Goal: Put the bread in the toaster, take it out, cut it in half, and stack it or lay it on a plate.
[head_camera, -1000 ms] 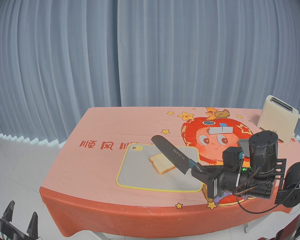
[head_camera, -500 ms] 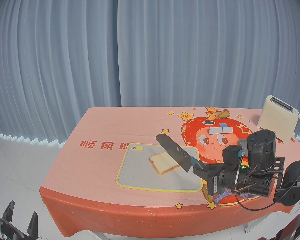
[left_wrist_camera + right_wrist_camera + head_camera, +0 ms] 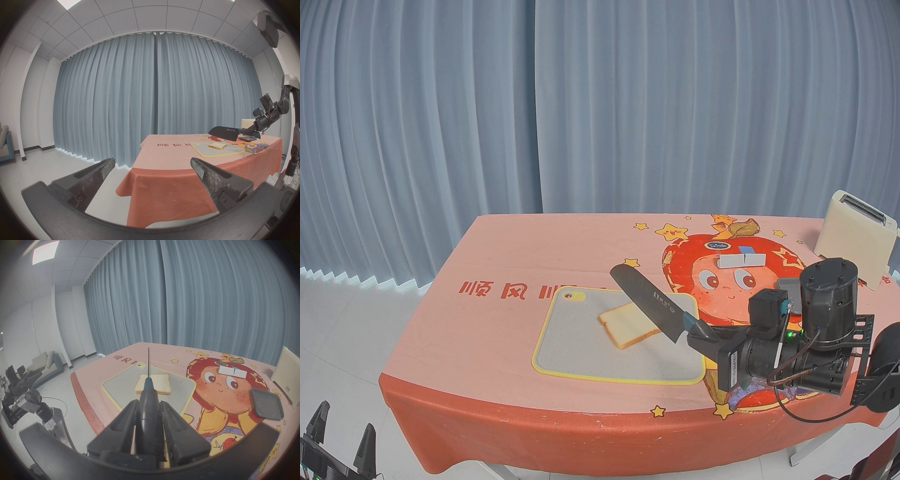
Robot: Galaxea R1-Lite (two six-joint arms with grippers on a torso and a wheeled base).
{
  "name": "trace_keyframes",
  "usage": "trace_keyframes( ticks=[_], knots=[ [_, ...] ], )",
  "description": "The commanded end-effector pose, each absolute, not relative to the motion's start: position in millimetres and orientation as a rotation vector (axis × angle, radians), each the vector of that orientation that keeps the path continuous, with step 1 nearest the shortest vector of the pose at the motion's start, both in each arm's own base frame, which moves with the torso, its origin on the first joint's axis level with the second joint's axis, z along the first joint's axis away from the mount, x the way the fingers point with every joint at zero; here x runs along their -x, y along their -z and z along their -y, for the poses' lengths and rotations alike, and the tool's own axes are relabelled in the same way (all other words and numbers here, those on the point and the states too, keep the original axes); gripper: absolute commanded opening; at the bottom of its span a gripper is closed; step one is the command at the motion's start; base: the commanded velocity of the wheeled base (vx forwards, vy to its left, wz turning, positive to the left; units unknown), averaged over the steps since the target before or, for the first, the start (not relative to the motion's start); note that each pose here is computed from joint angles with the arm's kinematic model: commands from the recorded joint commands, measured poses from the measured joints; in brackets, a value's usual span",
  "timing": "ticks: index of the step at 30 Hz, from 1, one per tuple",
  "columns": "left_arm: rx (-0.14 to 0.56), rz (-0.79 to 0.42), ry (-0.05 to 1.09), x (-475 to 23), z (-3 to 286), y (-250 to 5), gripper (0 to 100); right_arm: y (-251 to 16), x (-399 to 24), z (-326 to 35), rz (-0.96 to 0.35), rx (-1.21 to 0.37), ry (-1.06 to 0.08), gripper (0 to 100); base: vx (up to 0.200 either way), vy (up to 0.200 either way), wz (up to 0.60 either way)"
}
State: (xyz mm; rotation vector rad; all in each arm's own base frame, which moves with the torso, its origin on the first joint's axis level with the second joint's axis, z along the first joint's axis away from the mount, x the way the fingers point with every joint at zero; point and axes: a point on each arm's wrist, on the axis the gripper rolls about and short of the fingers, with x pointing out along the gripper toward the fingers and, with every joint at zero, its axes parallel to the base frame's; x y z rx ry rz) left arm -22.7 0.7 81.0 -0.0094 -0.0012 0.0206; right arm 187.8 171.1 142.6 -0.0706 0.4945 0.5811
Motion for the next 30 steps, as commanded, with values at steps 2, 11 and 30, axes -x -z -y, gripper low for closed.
trace_keyframes(
  ticks=[2,11,30],
  knots=[
    [0.009,-0.017,-0.02,21.3,-0.7,-76.2,100,-142.7,-187.7,-171.2,-0.494,0.07,-0.582,0,0.0,0.0,0.0],
    [0.01,-0.017,-0.02,21.3,-0.7,-76.2,0,-141.1,-187.4,-171.5,-0.5,0.074,-0.583,0,0.0,0.0,0.0],
    [0.015,-0.015,-0.02,21.3,-0.7,-76.4,0,-141.1,-187.1,-171.2,-0.5,0.074,-0.583,0,0.0,0.0,0.0]
  ],
)
